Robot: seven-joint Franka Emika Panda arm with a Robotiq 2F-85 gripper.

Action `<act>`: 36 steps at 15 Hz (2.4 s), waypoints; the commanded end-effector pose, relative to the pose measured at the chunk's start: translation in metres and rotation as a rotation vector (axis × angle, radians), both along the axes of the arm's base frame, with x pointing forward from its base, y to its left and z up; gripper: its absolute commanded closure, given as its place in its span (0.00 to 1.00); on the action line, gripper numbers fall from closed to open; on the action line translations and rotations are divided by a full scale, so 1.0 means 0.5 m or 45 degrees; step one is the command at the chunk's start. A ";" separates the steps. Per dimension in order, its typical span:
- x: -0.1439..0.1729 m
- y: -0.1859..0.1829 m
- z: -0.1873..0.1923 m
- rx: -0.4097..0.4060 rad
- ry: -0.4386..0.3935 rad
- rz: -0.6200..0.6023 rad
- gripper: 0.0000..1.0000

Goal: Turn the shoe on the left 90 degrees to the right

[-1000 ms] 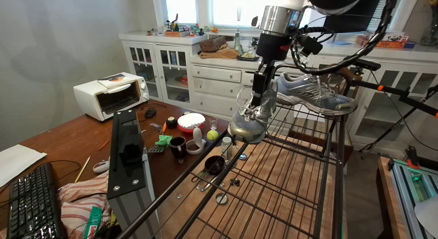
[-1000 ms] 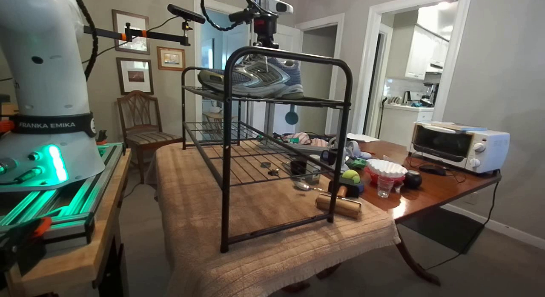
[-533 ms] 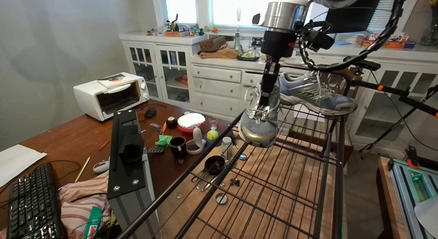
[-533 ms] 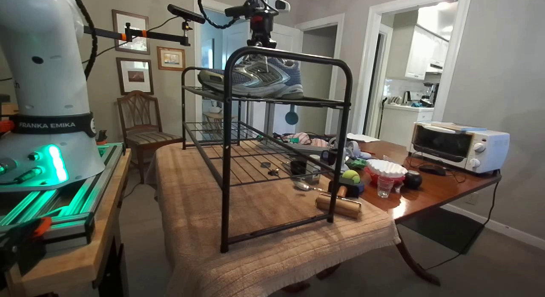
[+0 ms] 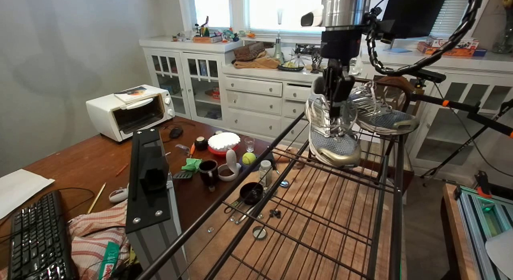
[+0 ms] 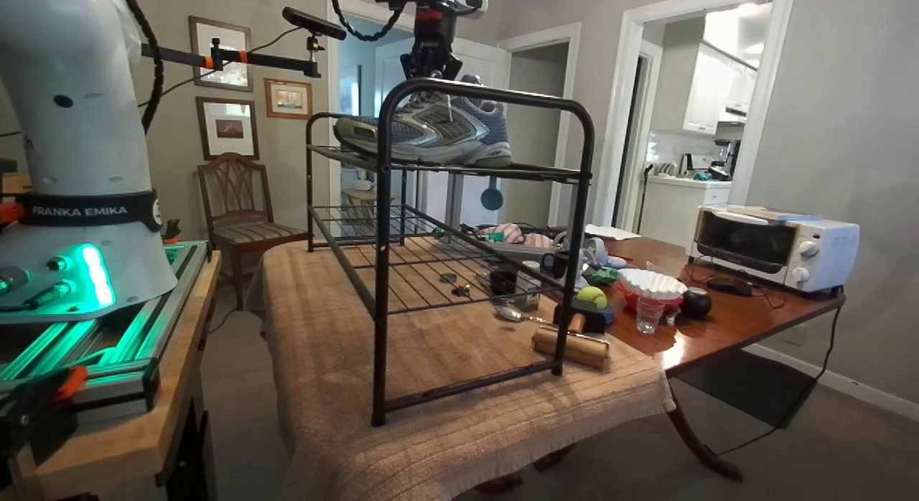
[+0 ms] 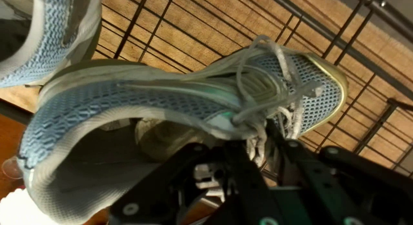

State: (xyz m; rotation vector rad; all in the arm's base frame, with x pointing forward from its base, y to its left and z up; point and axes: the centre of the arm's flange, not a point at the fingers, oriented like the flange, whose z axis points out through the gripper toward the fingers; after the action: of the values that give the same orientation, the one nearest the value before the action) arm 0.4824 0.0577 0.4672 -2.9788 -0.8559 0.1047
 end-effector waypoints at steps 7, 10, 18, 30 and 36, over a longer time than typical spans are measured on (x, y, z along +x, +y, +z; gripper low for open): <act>-0.003 -0.019 0.015 0.027 0.160 0.491 0.96; -0.010 -0.011 0.006 0.007 0.199 0.611 0.96; -0.016 -0.007 -0.003 -0.079 0.207 0.860 0.96; -0.019 0.002 0.019 -0.075 0.168 0.786 0.12; -0.044 0.047 0.058 -0.111 0.062 0.353 0.00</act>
State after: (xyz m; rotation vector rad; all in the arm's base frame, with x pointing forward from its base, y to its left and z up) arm 0.4714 0.0650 0.4887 -2.7894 -1.4822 0.2811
